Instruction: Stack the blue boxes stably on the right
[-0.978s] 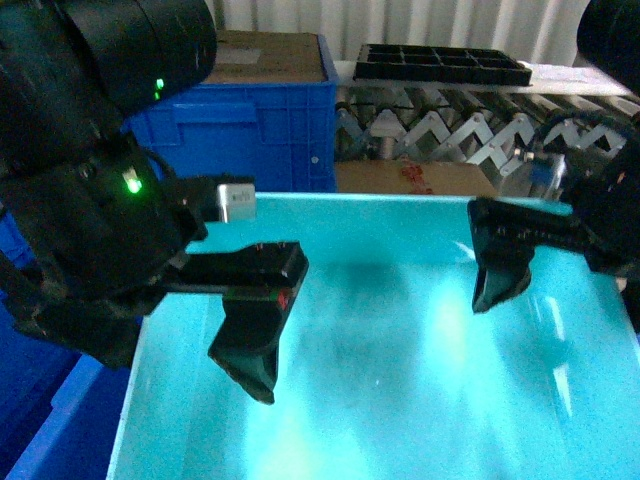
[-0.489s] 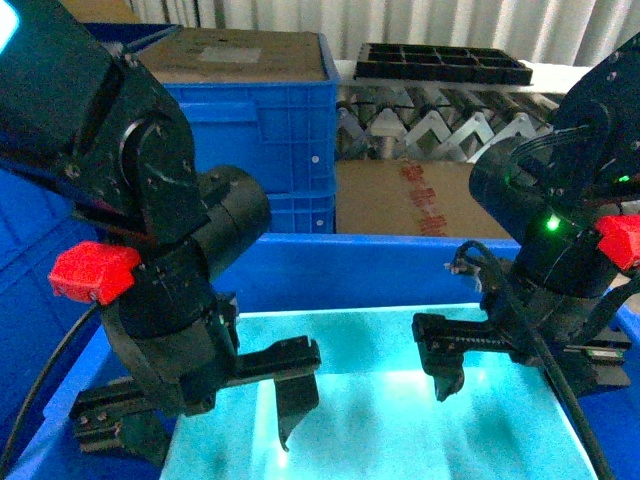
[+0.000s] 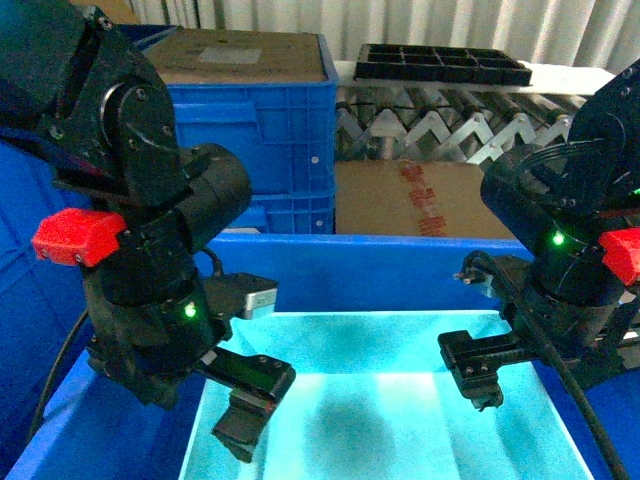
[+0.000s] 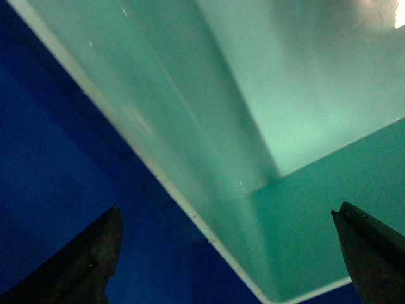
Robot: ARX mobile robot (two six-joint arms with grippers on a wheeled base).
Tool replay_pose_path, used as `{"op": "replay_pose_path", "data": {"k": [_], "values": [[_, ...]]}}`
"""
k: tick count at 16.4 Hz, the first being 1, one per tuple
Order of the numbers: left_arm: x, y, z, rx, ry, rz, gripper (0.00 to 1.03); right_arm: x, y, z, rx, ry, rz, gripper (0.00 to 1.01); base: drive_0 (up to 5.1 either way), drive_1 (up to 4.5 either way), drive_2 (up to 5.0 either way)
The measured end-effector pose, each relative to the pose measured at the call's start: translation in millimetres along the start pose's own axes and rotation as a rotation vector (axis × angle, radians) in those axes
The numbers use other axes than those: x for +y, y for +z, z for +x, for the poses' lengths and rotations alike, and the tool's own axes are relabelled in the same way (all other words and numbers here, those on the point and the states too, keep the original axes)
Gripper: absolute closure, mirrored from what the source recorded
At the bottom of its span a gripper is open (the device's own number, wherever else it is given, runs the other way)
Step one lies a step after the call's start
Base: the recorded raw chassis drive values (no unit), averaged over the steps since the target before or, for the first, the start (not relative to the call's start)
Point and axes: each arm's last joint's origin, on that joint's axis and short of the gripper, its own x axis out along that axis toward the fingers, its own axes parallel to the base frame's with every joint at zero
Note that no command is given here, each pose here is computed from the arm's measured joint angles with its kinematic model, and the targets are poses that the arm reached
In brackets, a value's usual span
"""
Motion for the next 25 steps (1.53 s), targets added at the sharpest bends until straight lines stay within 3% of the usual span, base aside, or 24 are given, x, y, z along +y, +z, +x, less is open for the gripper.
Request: {"op": "replay_pose_path", "data": {"k": [2,4,8,9,10,11,12,13,14,15,16,17,18,19,20,22,24,25], "values": [[4.8,-3.4,-9,0.004,-0.007,0.004,0.05,2.4,-3.6,-6,0.033,0.043,0.033,0.03,0.0,0.0,0.0],[5.5,-8.9,-25,0.022,-0.035,-0.027,0.05,5.3,-5.3,-27,0.027,0.098,0.097,0.03,0.0,0.0,0.0],[-0.7,-27.6,-107,-0.105,-0.112,-0.15,0.05,-1.1,-17.6,-120,-0.107,0.181,0.253,0.03,0.0,0.0,0.0],[-5.7,-38.1,-129,-0.148,-0.125,-0.177,0.05,-5.8,-26.7,-144,-0.132,0.202,0.292,0.03,0.0,0.0,0.0],[-17.0,-59.7,-148,-0.148,-0.161,-0.206,0.05,-14.6,-47.1,-169,-0.139,0.227,0.337,0.03,0.0,0.0,0.0],[-27.1,-80.8,-153,-0.12,-0.206,-0.235,0.05,-19.7,-65.7,-178,-0.166,0.216,0.347,0.03,0.0,0.0,0.0],[-31.9,-91.3,-156,-0.147,-0.231,-0.27,0.05,-20.9,-81.9,-184,-0.207,0.224,0.357,0.03,0.0,0.0,0.0],[-33.1,-94.6,-160,-0.182,-0.219,-0.302,0.05,-20.3,-89.1,-191,-0.227,0.233,0.362,0.03,0.0,0.0,0.0],[-33.2,-96.8,-163,-0.191,-0.22,-0.333,0.05,-19.3,-86.6,-197,-0.361,0.236,0.349,0.05,0.0,0.0,0.0],[-32.5,-96.7,-163,-0.191,-0.218,-0.342,0.05,-20.4,-87.7,-184,-0.734,0.144,0.301,0.15,0.0,0.0,0.0],[-31.8,-90.8,-157,-0.327,-0.163,-0.309,0.08,-24.1,-107.0,-169,-0.943,0.039,0.243,0.26,0.0,0.0,0.0],[-29.5,-95.3,-142,-0.685,0.061,-0.242,0.18,-32.9,-127.5,-158,-1.111,-0.021,0.214,0.37,0.0,0.0,0.0],[-23.3,-121.8,-127,-0.953,0.262,-0.246,0.31,-43.3,-142.9,-153,-1.28,-0.069,0.217,0.5,0.0,0.0,0.0],[-13.7,-140.2,-122,-1.155,0.372,-0.301,0.42,-47.8,-155.7,-152,-1.383,-0.087,0.22,0.61,0.0,0.0,0.0],[-4.4,-155.9,-124,-1.346,0.422,-0.344,0.54,-47.7,-169.6,-152,-1.46,-0.076,0.194,0.74,0.0,0.0,0.0],[-1.4,-183.4,-119,-1.52,0.427,-0.33,0.8,-51.7,-190.4,-142,-1.464,-0.083,0.178,1.0,0.0,0.0,0.0],[1.3,-201.8,-111,-1.527,0.423,-0.327,1.02,-55.4,-210.1,-131,-1.447,-0.097,0.184,0.99,0.0,0.0,0.0],[2.2,-209.4,-106,-1.516,0.425,-0.326,1.01,-55.8,-216.0,-130,-1.456,-0.093,0.18,0.99,0.0,0.0,0.0]]}}
